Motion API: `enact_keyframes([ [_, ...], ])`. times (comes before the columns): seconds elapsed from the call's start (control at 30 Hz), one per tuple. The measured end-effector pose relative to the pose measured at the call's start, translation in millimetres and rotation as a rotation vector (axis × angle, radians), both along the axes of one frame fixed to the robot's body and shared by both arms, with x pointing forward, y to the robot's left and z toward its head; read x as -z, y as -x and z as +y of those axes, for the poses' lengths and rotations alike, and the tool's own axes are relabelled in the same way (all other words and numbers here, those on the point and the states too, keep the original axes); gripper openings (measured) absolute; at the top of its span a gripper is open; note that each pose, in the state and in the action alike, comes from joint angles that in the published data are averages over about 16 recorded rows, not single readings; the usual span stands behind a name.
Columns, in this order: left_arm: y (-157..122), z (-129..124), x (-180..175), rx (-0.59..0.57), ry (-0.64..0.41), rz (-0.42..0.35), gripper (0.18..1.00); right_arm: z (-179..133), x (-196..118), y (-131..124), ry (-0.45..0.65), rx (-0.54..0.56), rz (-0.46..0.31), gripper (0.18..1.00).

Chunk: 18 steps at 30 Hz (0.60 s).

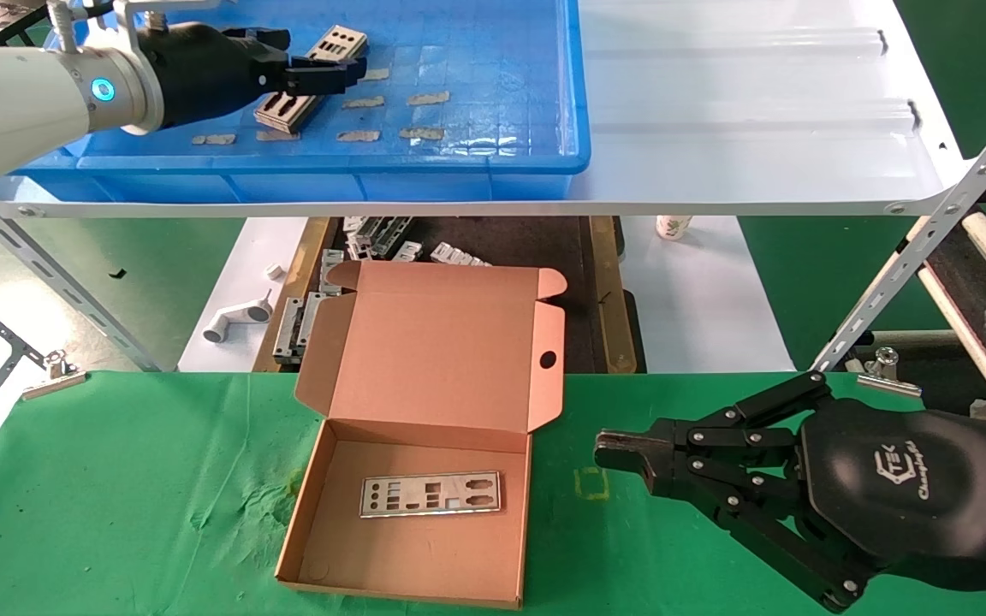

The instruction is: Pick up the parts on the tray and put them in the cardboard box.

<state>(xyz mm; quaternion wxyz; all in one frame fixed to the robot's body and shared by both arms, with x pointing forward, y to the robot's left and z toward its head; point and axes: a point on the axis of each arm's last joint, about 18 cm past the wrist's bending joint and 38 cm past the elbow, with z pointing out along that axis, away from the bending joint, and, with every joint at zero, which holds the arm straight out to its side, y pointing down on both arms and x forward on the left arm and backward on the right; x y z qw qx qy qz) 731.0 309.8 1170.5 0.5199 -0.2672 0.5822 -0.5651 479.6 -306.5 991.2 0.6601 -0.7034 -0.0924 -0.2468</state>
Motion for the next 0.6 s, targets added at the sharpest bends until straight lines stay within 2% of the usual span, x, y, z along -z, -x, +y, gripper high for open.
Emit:
enact_keyframes([
  [0.23,-0.9,-0.9,0.4,-0.003,0.004,0.002,0.957,0.0,0.0,0.0,0.0,0.0,0.0,0.191],
  [0.6,-3.5,-0.4,3.9,-0.012,0.009,0.009,0.808,0.0,0.0,0.0,0.0,0.0,0.0,0.191],
])
